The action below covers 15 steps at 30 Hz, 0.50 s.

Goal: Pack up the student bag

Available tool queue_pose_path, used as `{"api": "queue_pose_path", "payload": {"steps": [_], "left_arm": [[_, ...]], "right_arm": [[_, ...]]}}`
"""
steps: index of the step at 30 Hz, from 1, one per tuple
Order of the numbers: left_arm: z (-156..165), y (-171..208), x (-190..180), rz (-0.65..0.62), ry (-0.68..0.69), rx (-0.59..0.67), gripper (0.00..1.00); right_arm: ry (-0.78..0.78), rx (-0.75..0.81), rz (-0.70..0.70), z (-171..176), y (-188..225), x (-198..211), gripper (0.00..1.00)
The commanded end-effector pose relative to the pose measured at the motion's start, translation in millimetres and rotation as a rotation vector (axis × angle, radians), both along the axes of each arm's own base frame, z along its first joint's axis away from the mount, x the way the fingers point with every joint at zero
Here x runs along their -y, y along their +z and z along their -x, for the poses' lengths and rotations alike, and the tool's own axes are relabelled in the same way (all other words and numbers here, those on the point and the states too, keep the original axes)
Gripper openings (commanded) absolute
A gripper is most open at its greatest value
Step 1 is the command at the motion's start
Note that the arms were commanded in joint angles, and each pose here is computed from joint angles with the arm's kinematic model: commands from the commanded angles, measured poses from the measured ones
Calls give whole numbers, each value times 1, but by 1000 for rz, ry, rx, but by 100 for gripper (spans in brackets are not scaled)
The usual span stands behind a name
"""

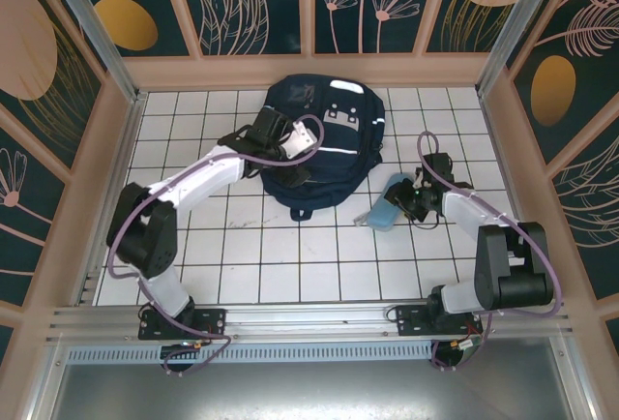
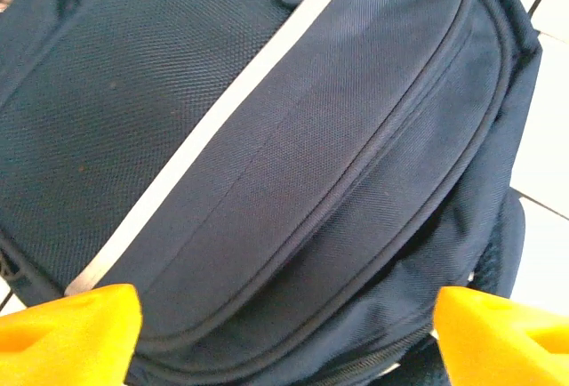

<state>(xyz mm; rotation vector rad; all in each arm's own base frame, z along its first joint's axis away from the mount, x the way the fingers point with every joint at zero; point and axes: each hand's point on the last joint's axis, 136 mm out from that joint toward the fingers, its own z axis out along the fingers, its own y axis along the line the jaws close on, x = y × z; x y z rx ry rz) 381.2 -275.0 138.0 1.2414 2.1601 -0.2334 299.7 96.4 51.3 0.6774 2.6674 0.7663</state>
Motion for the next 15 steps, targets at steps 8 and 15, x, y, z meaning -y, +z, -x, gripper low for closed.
{"api": "queue_pose_path", "payload": {"steps": [8,15], "left_arm": [[-16,-33,12,-171,-208,-11,70],[-42,-44,6,-245,-172,83,47]], "right_arm": [[47,45,-47,-7,7,-12,40],[51,50,-57,-9,8,-14,40]]}}
